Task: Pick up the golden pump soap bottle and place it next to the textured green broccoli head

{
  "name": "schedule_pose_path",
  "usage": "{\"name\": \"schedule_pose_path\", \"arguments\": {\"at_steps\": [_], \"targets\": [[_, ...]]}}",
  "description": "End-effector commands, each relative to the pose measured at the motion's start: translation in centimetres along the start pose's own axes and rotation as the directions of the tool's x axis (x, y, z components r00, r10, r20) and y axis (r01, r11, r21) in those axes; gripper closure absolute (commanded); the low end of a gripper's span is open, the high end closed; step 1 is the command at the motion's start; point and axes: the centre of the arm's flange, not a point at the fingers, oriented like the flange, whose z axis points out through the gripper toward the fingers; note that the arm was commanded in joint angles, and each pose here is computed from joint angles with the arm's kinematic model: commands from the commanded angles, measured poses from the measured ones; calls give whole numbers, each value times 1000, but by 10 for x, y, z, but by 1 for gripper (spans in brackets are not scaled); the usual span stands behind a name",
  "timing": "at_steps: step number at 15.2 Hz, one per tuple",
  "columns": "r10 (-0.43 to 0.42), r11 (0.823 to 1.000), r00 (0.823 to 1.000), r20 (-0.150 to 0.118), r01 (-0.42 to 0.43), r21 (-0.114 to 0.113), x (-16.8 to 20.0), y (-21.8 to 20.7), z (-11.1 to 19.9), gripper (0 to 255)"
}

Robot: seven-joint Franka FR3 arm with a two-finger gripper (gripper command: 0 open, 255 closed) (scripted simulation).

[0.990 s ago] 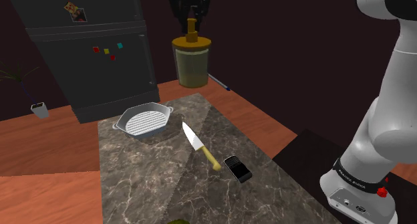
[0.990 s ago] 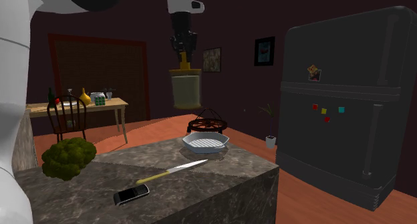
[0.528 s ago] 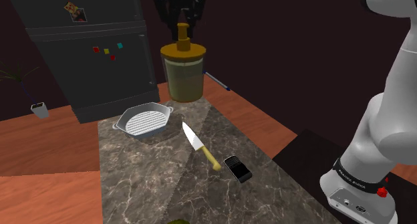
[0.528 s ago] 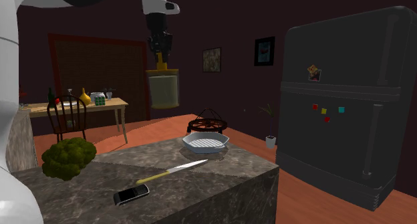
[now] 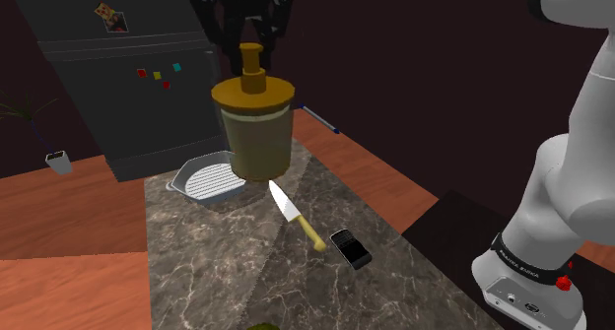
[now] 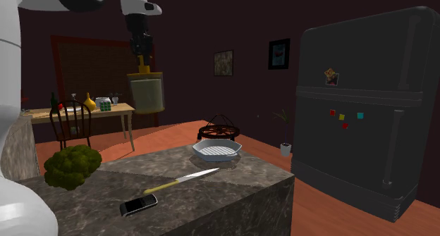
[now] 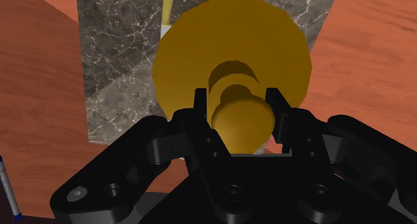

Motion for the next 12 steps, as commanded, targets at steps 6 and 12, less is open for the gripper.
{"name": "schedule_pose_path", "arguments": {"at_steps": [6, 12], "targets": [[2, 1000, 1000, -1, -2, 0, -58, -73, -4, 255], [2, 1000, 1000, -1, -2, 0, -86, -107, 9, 255]]}}
